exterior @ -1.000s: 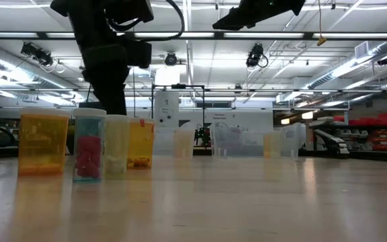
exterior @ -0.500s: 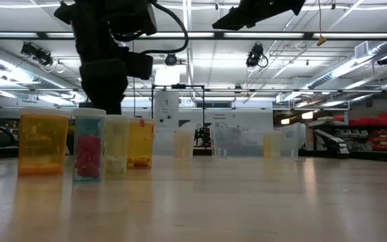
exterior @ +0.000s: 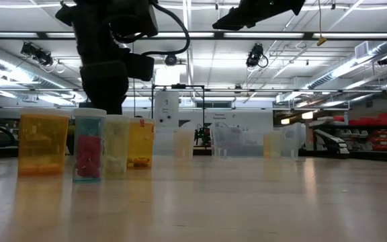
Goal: Pick and place medicine bottles into bin by pill shape (circle, oval)
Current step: Put the large orange pill bottle into the left transparent bin
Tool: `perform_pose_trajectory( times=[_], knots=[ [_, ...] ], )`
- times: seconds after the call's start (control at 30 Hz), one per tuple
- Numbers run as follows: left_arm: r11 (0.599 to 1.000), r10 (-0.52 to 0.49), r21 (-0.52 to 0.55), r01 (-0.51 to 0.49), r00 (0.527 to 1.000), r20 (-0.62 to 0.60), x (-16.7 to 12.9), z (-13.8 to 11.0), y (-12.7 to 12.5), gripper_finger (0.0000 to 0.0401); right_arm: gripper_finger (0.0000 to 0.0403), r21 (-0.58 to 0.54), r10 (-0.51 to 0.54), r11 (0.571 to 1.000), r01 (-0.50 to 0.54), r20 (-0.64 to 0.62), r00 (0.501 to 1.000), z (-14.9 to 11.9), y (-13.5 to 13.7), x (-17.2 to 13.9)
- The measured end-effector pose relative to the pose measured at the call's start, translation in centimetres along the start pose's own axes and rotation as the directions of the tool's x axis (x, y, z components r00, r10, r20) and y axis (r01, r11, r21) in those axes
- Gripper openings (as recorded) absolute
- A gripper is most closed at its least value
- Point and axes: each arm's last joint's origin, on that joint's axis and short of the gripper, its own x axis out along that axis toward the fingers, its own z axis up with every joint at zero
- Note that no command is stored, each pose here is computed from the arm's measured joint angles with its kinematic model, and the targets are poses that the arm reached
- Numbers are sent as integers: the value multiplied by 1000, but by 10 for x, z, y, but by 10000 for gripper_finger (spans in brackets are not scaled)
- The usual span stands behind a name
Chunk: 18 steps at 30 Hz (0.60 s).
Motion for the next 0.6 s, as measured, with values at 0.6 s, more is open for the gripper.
perform_pose_trajectory(
  times=[0.6],
  knots=[
    [999,2,40,-3,1000,30,-17,32,27,219,244,22,5,1000,-4,-7,1000,-1,0,0]
  ],
)
